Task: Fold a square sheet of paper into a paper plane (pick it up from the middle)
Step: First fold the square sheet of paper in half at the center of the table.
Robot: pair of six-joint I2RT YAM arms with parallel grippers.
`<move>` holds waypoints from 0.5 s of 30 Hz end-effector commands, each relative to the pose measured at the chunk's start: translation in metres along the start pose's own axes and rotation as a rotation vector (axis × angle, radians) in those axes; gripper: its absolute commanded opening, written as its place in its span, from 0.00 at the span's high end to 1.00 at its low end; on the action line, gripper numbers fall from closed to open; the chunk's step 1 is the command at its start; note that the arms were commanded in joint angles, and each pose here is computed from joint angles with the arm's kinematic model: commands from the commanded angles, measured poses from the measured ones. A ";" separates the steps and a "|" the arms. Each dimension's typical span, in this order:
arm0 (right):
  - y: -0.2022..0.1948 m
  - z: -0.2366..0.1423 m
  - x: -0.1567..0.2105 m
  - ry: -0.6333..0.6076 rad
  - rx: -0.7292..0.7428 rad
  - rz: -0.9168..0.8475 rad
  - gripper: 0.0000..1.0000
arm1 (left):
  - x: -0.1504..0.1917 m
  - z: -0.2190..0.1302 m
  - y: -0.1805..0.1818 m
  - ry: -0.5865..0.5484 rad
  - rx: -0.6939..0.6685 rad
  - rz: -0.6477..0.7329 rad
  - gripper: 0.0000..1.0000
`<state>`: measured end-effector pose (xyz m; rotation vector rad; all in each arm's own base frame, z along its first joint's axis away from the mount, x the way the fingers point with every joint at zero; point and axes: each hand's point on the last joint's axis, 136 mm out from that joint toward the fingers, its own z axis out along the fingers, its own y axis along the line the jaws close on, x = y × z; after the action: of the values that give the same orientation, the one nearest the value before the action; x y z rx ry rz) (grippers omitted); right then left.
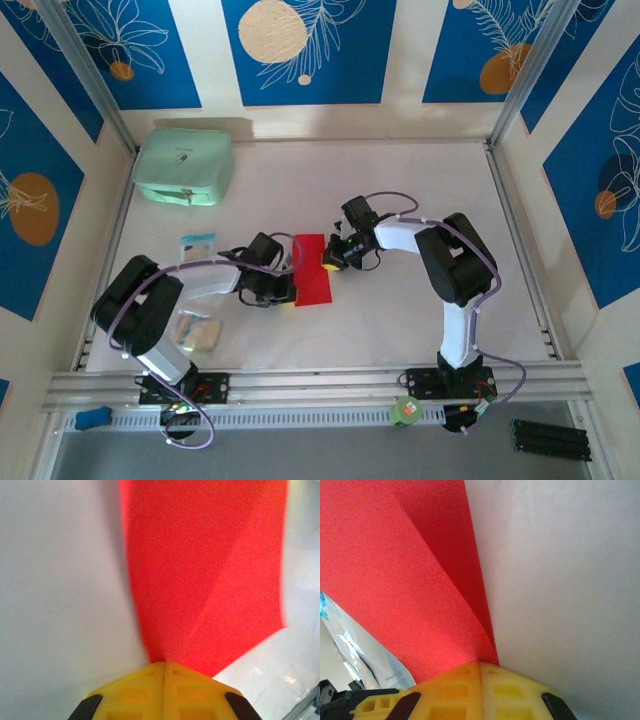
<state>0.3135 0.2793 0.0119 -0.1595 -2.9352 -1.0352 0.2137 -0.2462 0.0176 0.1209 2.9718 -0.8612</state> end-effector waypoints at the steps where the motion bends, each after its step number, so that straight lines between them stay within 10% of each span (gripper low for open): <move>1: -0.083 0.019 0.021 0.043 0.282 0.125 0.96 | 0.029 -0.015 0.017 0.094 -0.117 -0.045 0.95; 8: -0.083 0.019 0.020 0.040 0.285 0.125 0.96 | -0.032 -0.040 -0.036 -0.164 0.038 -0.046 0.93; 15: -0.084 0.019 0.021 0.043 0.287 0.130 0.96 | -0.025 -0.005 -0.038 -0.080 0.036 -0.051 0.93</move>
<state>0.3136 0.2793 0.0119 -0.1598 -2.9354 -1.0344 0.2417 -0.2685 0.0515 0.0013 2.8593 -0.8982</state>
